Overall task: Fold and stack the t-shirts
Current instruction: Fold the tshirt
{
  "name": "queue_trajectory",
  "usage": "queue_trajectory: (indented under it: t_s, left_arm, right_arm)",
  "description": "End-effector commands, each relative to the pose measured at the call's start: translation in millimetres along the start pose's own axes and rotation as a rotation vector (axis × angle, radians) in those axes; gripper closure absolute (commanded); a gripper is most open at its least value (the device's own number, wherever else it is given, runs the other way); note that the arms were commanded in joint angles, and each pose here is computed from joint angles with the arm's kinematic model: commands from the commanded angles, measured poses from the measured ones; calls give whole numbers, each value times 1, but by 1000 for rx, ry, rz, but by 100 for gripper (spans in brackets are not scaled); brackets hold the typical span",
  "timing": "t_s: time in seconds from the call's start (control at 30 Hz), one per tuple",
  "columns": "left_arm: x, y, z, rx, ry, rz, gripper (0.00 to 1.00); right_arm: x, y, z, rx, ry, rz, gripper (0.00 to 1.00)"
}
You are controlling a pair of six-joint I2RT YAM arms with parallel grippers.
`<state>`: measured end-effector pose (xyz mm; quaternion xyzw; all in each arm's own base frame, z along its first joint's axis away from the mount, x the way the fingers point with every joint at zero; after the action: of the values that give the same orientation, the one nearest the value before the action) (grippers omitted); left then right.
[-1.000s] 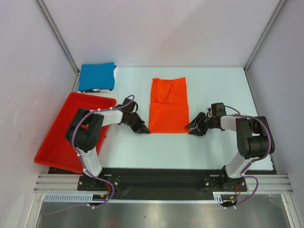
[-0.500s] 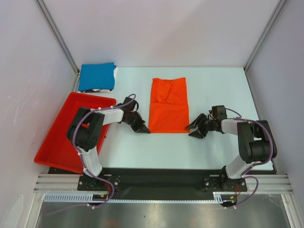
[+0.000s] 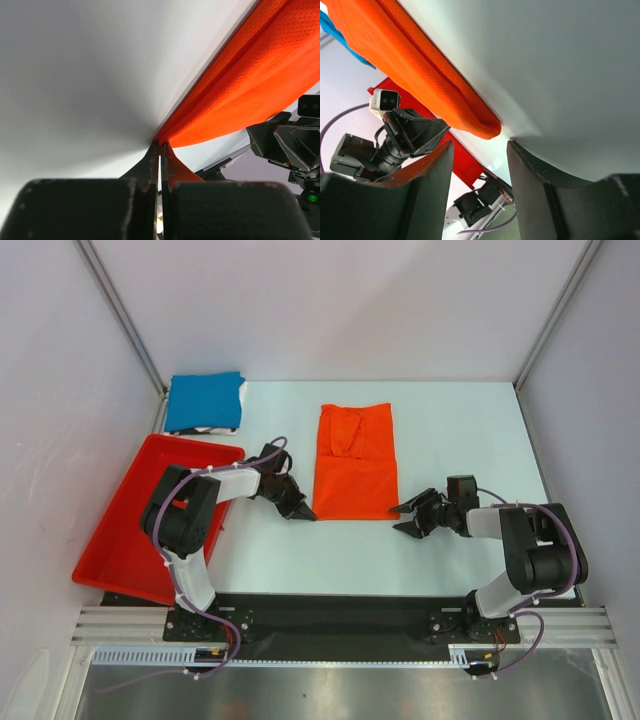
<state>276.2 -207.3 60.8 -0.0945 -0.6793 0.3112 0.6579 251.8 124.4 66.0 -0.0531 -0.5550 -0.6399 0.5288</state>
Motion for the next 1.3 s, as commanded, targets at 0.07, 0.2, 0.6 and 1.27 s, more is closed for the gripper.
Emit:
queue_trajectory:
  t_s: [0.07,0.2,0.6,1.27]
  left_arm:
    - [-11,41,-6,-13,-74,-195,100]
    - [-10,40,-7,-25,-73,-191,100]
    - [-9,37,-8,-45,-70,-183,100]
    - [32,43,29,-253,-209,-260,100]
  right_arm:
    - [-9,-46,-25,-90,-199,168,49]
    - [-10,-46,-27,-86,-211,175,49]
    - [-11,-46,-39,-76,-250,188,50]
    - [8,-37,13,436,-126,324,100]
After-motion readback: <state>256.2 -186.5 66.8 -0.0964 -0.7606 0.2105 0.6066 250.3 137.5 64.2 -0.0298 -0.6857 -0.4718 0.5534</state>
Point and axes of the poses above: each gripper's point midway between its finger pads, its own x axis back along the fingers, its own y axis along the line the jaws close on, z = x × y, the point moved 6 cm from there along x, back along the fingers, and after that the axes turned 11 degrees about -x, right-handed, at the moved point
